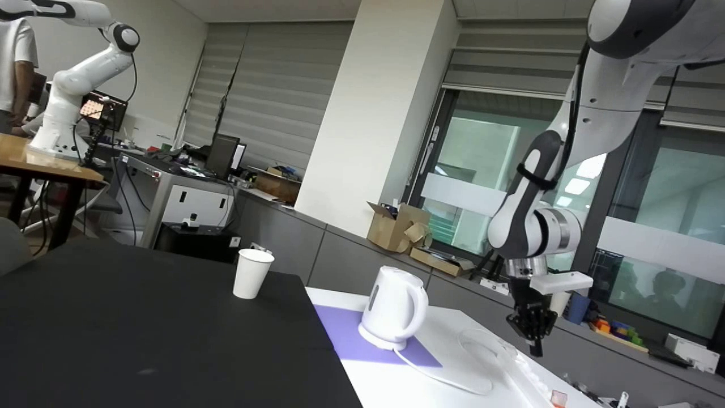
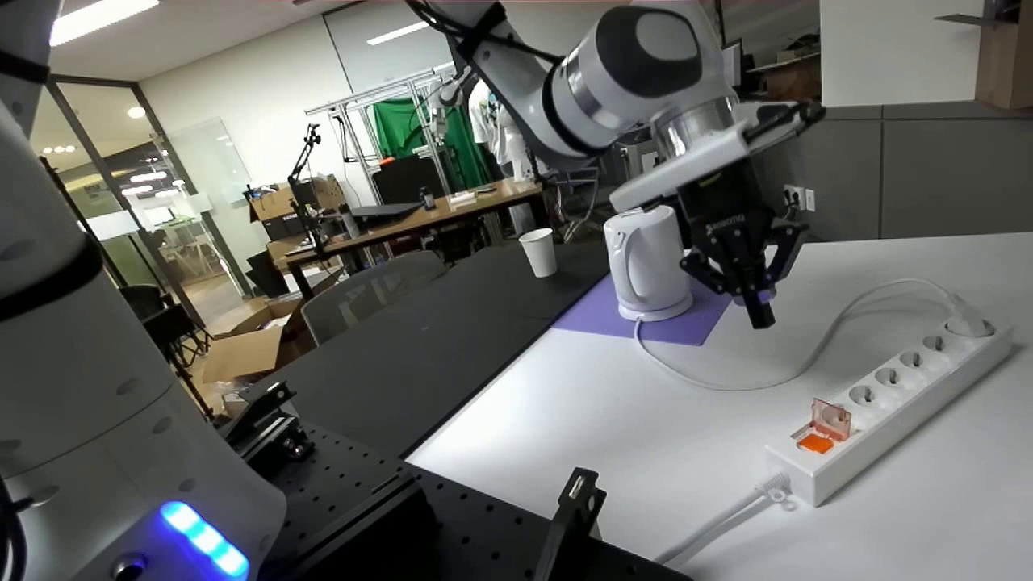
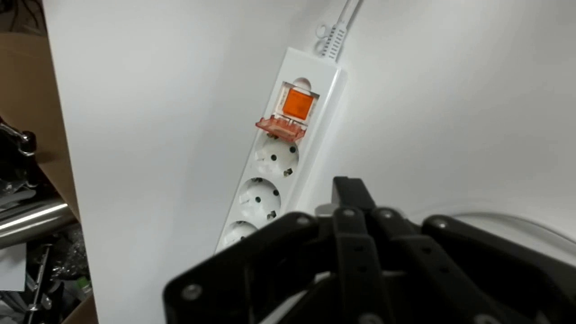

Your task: Turn of the switch of the extension cord

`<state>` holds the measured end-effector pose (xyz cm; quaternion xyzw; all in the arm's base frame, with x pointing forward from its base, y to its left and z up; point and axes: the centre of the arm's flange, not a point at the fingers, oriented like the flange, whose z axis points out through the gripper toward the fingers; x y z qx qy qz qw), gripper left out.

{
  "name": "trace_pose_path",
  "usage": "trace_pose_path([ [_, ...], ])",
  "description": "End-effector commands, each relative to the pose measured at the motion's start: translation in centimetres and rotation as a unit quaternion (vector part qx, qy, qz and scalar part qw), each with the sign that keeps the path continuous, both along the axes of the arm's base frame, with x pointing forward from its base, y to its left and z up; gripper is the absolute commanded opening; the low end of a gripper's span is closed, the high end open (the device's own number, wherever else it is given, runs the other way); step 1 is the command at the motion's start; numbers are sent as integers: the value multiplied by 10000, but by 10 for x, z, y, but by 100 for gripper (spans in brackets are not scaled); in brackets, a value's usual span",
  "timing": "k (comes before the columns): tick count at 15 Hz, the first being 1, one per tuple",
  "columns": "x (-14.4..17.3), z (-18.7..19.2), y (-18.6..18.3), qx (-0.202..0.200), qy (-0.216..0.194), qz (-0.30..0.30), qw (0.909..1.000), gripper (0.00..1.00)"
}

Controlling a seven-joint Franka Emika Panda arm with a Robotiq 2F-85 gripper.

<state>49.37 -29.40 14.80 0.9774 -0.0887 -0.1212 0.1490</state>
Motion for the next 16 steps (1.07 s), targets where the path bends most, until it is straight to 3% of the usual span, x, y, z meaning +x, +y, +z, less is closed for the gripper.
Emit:
trace_pose_path([
  [1, 34, 48, -8, -71, 522, -53, 9986, 27],
  [5, 42, 72, -14, -66, 933, -19, 9956, 53],
  [11, 40, 72, -13, 61, 1400, -78, 9901, 95],
  [12, 40, 71, -12, 101, 1495, -99, 9887, 98],
  [13, 32, 68, -8, 135, 1336, -65, 9909, 82],
  [15, 31, 67, -6, 162, 1418, -70, 9897, 96],
  [16, 31, 67, -6, 157, 1431, -58, 9896, 99],
])
